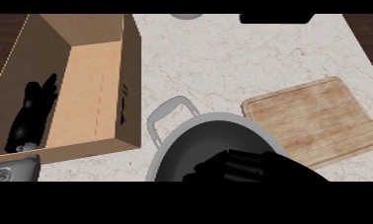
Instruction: Pick the can from the cutting board and place it in the pot
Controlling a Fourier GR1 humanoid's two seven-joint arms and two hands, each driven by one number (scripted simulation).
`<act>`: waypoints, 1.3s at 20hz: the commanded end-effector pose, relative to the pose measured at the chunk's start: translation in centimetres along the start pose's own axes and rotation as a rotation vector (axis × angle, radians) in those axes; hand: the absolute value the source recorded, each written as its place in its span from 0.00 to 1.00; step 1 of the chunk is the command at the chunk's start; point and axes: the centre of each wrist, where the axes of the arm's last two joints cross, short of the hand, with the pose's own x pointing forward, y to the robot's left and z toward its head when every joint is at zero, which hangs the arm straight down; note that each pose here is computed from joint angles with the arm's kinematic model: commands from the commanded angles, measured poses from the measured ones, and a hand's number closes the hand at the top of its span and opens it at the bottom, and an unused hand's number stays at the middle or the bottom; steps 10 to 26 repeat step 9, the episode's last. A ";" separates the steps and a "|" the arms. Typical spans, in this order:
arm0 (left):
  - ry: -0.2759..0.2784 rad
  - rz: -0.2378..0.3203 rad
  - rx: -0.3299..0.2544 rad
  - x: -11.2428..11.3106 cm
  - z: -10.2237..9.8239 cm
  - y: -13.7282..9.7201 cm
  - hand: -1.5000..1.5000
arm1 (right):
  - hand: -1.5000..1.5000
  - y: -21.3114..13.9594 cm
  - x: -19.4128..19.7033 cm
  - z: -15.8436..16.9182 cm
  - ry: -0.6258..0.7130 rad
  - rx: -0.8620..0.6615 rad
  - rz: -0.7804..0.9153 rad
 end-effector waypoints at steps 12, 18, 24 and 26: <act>0.000 -0.012 0.006 -1.1 -0.7 0.8 0.50 | 0.00 -6.8 -5.9 1.2 -0.012 -0.402 -0.339; 0.000 -0.012 0.006 -1.1 -0.7 0.8 0.50 | 0.00 -6.8 -5.9 1.2 -0.012 -0.402 -0.339; 0.000 -0.012 0.006 -1.1 -0.7 0.8 0.50 | 0.00 -6.8 -5.9 1.2 -0.012 -0.402 -0.339; 0.000 -0.012 0.006 -1.1 -0.7 0.8 0.50 | 0.00 -6.8 -5.9 1.2 -0.012 -0.402 -0.339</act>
